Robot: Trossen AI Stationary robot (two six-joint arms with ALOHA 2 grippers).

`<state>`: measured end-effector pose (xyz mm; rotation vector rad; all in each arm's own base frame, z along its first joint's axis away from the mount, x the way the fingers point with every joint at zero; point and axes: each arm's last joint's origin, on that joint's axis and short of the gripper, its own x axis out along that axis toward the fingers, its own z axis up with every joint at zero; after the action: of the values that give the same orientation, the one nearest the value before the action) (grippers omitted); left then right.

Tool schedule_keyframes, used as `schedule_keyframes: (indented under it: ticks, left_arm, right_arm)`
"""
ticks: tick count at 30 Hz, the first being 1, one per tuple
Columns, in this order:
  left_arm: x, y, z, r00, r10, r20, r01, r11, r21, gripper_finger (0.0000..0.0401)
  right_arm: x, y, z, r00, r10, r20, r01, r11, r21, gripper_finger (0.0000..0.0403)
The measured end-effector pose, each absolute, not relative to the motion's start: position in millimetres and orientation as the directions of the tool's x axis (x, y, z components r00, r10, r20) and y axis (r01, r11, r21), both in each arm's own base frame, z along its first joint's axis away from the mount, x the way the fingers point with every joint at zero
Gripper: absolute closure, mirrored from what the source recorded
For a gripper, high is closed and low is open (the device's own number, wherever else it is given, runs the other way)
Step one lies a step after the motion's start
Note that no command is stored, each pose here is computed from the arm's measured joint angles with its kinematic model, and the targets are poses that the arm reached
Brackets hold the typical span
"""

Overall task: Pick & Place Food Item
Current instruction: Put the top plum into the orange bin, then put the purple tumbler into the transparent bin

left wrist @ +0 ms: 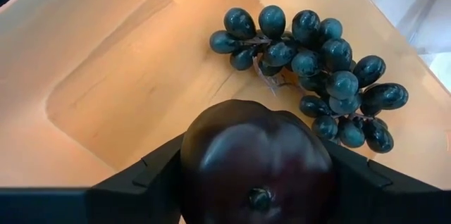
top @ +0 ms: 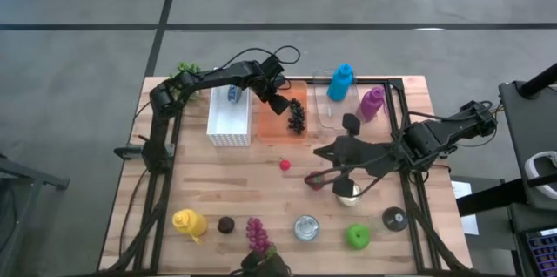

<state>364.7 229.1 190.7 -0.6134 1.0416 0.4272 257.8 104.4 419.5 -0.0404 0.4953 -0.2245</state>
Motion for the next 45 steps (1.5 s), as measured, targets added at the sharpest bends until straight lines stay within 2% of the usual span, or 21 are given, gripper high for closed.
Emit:
schedule_keyframes:
  ticks: [9,17,28,35,43,45]
  left_arm:
    - [364.7,229.1,190.7,0.448,0.041,-0.893,-0.598,0.756,-0.265,0.0168]
    - [364.7,229.1,190.8,0.45,0.039,-0.892,-0.596,0.757,-0.268,0.0151]
    - [364.9,229.0,189.1,0.447,0.036,-0.894,-0.613,0.74,-0.277,0.0165]
    - [365.6,229.8,187.6,0.439,0.057,-0.897,-0.625,0.736,-0.259,0.0121]
    - [365.4,230.1,187.5,0.432,0.069,-0.899,-0.63,0.736,-0.247,0.0018]
    - [365.3,230.2,187.5,0.431,0.071,-0.9,-0.63,0.737,-0.244,0.0006]
  right_arm:
    - [258.1,105.0,419.1,0.856,-0.216,-0.47,0.197,0.976,-0.089,0.0394]
    - [258.1,105.1,419.1,0.856,-0.215,-0.47,0.196,0.976,-0.089,0.0394]
    - [258.1,105.1,419.1,0.856,-0.214,-0.47,0.196,0.977,-0.089,0.0394]
    - [258.2,105.2,419.1,0.856,-0.212,-0.471,0.194,0.977,-0.088,0.0394]
    - [258.2,105.2,419.1,0.856,-0.212,-0.471,0.194,0.977,-0.088,0.0394]
    - [258.2,105.2,419.1,0.856,-0.212,-0.471,0.194,0.977,-0.088,0.0394]
